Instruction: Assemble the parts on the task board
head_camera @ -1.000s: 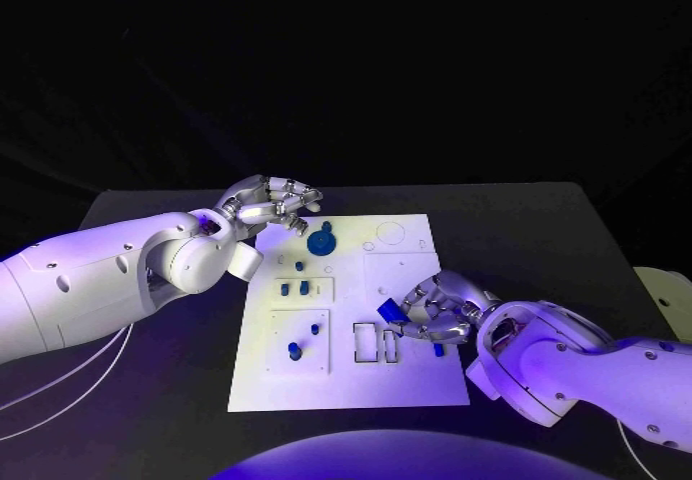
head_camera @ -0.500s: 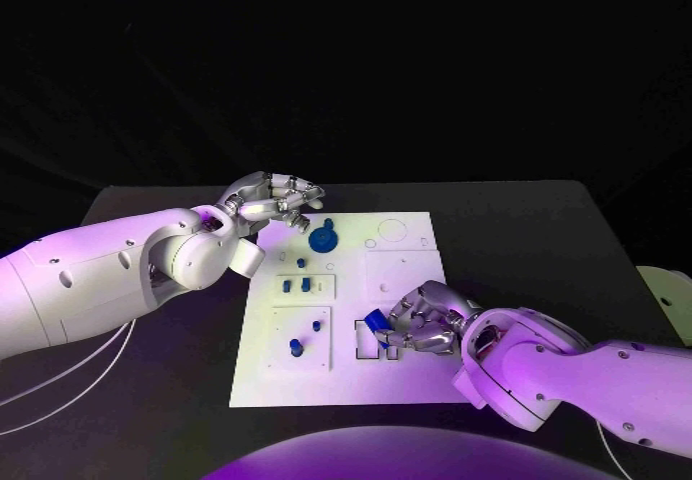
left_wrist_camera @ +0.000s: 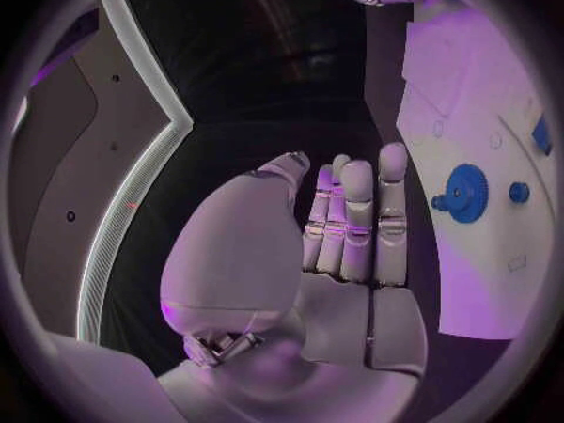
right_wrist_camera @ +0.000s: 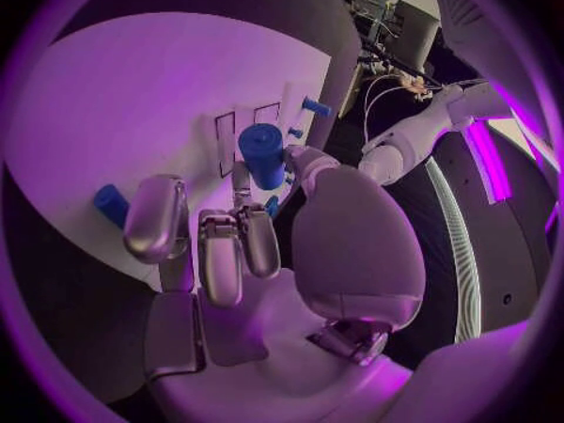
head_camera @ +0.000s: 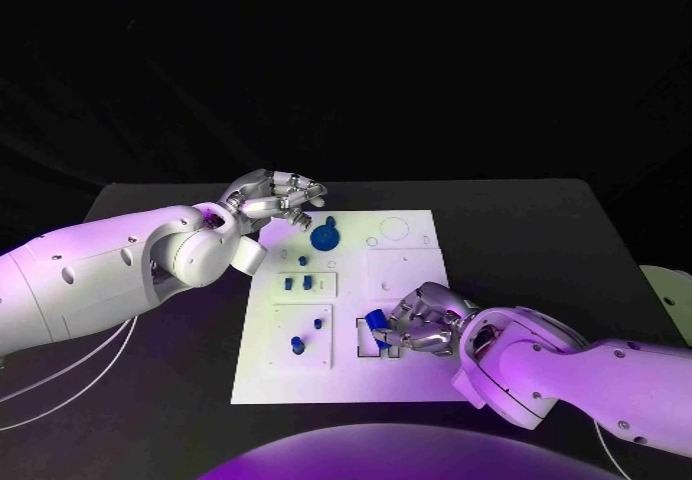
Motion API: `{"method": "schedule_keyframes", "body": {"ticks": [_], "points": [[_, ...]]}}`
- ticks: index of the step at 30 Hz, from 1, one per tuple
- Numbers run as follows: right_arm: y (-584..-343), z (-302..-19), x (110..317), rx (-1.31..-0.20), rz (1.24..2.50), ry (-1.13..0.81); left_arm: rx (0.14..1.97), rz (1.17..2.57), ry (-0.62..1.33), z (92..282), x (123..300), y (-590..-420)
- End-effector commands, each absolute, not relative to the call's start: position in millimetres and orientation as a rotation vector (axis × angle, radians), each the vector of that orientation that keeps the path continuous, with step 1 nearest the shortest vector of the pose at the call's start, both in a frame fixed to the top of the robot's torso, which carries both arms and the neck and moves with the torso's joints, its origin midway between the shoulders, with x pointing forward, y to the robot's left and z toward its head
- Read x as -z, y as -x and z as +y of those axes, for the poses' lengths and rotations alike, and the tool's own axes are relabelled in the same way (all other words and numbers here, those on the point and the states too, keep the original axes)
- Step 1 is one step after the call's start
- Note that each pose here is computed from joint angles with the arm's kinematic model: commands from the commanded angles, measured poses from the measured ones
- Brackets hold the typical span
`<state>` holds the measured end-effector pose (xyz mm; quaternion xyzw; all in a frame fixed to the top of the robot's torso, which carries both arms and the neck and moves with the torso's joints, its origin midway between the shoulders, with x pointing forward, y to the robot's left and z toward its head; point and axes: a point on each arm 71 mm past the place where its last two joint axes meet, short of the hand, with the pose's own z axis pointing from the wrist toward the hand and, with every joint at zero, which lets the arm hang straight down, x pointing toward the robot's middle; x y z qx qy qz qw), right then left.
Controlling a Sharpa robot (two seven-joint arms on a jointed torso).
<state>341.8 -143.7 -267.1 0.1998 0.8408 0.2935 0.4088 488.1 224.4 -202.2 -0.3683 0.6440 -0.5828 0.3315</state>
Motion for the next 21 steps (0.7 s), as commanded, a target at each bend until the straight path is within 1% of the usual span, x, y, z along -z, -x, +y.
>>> {"method": "schedule_keyframes", "body": {"ticks": [1, 21], "points": [[-339.1, -140.4, 268.0, -0.742, 2.148, -0.460, 1.542, 1.688, 0.952, 222.3, 201.1, -487.3], [-340.3, -138.3, 268.4, -0.742, 2.144, -0.452, 1.540, 1.690, 0.954, 223.1, 201.1, -487.0]]}}
